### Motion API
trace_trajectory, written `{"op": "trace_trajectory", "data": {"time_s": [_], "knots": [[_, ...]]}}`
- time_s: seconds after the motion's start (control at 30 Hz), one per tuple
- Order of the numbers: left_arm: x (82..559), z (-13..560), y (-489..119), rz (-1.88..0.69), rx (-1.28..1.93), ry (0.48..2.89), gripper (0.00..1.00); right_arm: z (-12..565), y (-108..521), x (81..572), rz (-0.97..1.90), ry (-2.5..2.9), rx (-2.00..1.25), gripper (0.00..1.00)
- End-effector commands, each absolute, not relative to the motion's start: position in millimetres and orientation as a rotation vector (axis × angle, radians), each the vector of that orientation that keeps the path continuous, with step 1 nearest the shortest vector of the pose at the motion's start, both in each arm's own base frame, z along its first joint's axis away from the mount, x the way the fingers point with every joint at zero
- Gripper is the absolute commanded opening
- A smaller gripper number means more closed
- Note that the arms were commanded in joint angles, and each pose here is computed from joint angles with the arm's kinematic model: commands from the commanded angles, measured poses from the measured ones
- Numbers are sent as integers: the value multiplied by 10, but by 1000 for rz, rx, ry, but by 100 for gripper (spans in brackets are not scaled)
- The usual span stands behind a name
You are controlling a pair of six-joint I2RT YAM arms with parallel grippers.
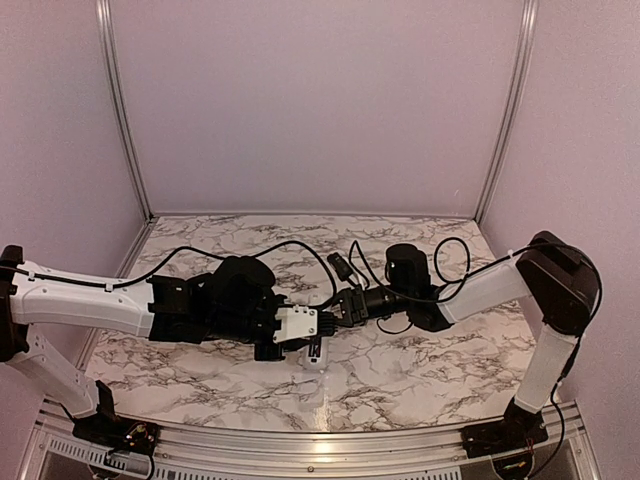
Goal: Load the batteries into the remote control
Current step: Load the battery into the battery compartment.
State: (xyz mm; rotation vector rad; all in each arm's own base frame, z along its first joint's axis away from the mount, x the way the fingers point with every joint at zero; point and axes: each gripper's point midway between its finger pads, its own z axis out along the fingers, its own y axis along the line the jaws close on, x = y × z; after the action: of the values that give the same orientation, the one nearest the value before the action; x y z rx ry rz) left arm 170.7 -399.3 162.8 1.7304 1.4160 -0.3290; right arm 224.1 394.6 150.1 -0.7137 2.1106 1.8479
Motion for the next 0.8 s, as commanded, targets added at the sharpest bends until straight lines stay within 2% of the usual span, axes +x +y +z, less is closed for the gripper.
{"op": "trace_trajectory", "data": {"time_s": [0.0,0.77], "knots": [[1724,1649,-4034,-309,1742,1412,25,1821,4036,2190,1864,1995,-801,0],[1796,1579,-4019,-257,1739,1433,20,1872,4060,2136,1850,1978,-841,0]]}}
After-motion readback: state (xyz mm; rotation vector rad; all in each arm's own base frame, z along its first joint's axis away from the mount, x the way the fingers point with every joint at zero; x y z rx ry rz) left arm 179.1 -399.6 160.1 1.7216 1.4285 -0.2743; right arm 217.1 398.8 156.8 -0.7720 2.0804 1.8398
